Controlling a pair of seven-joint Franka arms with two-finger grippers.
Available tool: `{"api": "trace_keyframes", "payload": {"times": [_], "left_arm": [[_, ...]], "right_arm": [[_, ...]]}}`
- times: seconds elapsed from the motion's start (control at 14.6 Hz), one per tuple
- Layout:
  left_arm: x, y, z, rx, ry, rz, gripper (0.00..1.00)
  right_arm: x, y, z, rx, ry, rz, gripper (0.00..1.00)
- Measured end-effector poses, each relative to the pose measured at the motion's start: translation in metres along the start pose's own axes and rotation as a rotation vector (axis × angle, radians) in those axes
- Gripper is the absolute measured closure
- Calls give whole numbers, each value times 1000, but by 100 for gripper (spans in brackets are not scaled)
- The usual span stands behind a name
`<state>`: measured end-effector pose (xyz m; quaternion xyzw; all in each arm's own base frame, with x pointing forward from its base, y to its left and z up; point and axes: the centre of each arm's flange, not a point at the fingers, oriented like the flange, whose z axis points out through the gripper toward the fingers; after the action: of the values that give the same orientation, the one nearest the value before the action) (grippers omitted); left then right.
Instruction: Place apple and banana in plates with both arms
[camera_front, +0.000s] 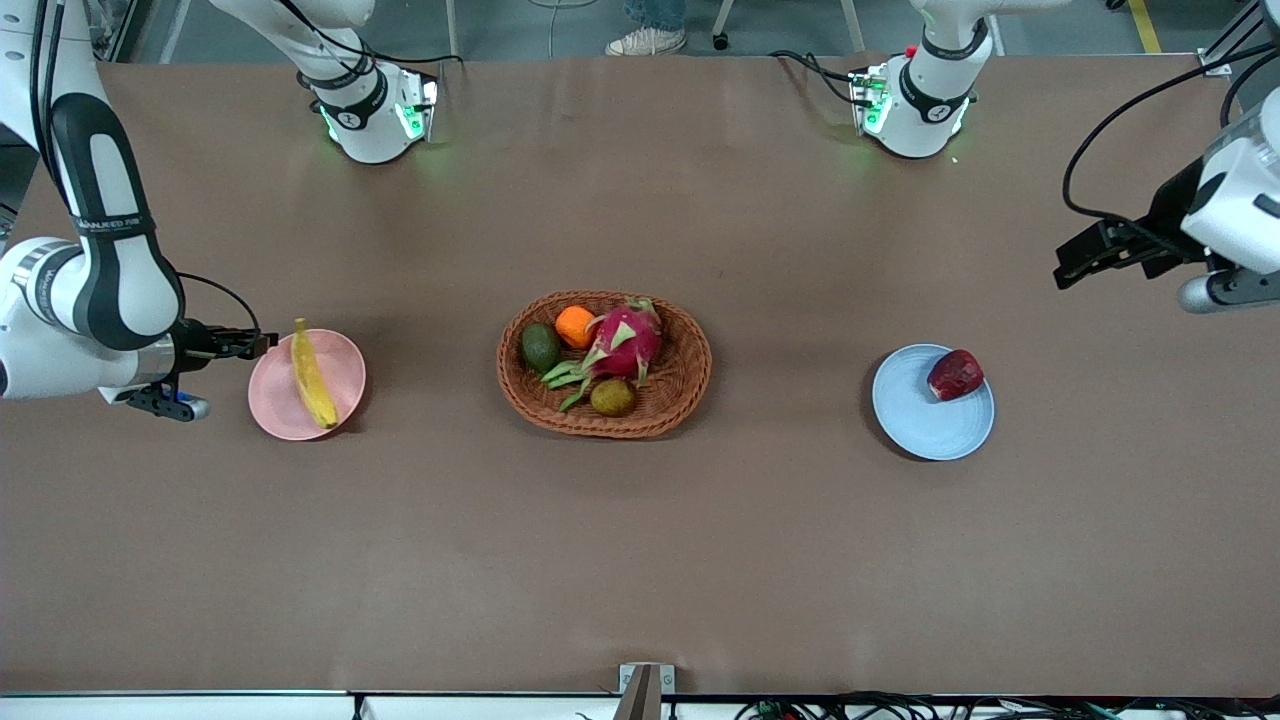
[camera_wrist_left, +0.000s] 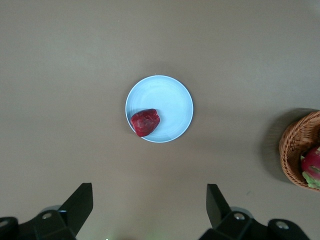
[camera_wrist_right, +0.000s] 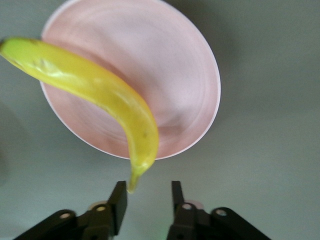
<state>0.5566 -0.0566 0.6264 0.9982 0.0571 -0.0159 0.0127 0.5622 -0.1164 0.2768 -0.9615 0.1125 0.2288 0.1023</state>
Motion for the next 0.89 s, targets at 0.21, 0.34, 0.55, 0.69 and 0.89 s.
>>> {"api": "trace_keyframes", "payload": {"times": [0.21,0.34,0.55,0.69,0.89], "left_arm": [[-7,3,-2,-2,1,7,0],[-10,5,-2,-1,-2,13,0],[-13,9,-4,1,-7,20,0],[-15,14,-4,1,-7,30,0],[-17,15,-5,1,-7,32,0]], "right_arm": [[-14,-24,-72,0,50,-33,21],[-35,-52,-143,-6,112,-44,1],[-70,-97,-218,-74,223,-97,0],[-88,-117,-253,-125,310,-127,0],[-111,-125,-298,-138,416,-140,0]]}}
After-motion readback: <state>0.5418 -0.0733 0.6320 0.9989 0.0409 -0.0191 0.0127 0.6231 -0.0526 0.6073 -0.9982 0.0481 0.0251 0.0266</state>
